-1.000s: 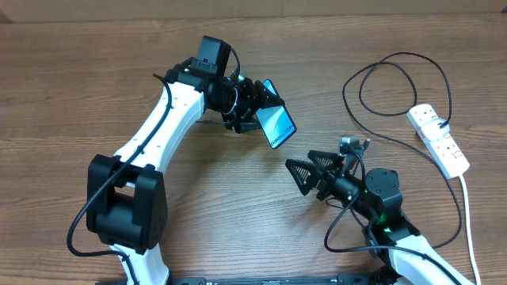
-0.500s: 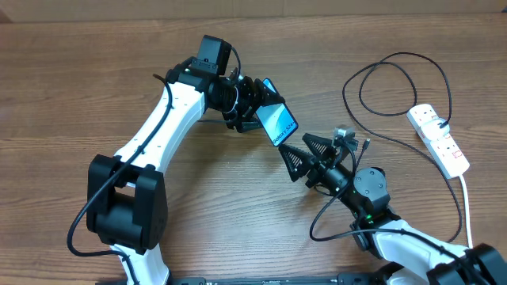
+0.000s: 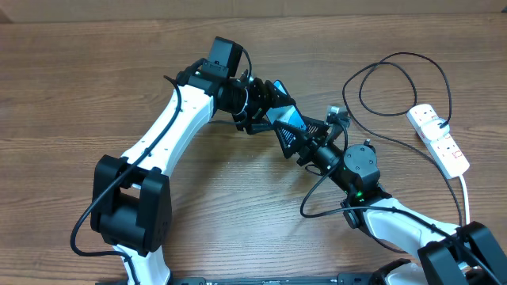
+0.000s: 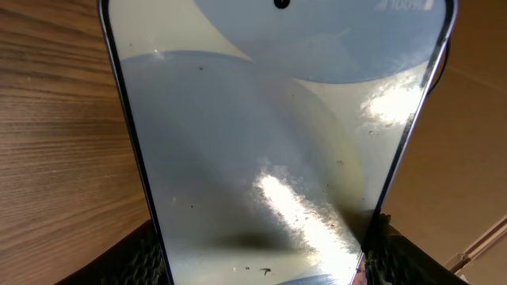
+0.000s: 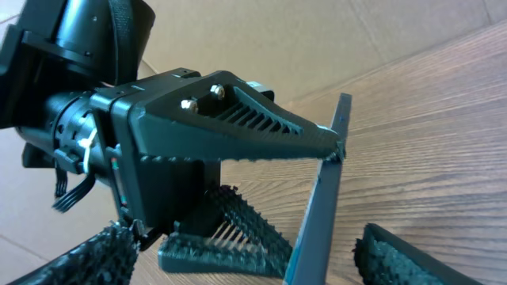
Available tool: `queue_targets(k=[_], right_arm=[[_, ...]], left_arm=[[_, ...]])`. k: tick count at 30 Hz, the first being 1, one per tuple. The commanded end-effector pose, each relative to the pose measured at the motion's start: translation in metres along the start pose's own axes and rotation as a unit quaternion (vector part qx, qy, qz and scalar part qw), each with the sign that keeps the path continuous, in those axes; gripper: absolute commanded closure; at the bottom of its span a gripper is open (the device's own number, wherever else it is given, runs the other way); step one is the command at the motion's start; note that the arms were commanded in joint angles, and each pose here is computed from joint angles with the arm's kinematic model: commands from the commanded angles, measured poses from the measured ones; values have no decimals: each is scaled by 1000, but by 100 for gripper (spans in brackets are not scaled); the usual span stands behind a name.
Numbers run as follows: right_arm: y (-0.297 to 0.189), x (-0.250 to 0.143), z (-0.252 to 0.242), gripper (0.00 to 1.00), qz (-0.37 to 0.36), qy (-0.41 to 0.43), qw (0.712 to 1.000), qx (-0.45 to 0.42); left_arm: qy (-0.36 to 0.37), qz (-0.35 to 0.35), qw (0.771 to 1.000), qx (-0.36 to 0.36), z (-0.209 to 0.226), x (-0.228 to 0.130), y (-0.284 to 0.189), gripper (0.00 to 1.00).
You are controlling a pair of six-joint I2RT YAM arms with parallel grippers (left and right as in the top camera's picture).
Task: Plug charger to phone and switch on socket
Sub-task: 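Move the right gripper toward the phone held by the left gripper, then grasp the phone's bottom end with the right gripper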
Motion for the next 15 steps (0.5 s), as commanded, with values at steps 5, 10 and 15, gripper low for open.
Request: queue_targets(k=[5, 10, 15], right_arm=[[11, -1, -3, 21, 9, 2, 1000, -2], [11, -1, -3, 38, 9, 2, 1000, -2], [11, -1, -3, 47, 9, 2, 1000, -2]], left_arm=[[20, 34, 998, -42, -20, -9, 4, 54], [26, 38, 998, -45, -23, -11, 6, 54], [29, 36, 998, -42, -23, -12, 7, 54]])
Point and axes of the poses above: each gripper's point midway between its finger pads, its own y axis out along the fingers, its own z axis along the line the jaws close on, x = y × z, the point moved 8 cm from there along -y, back along the fingers, and after that the axes turned 8 degrees about y, right-handed, at the moved point
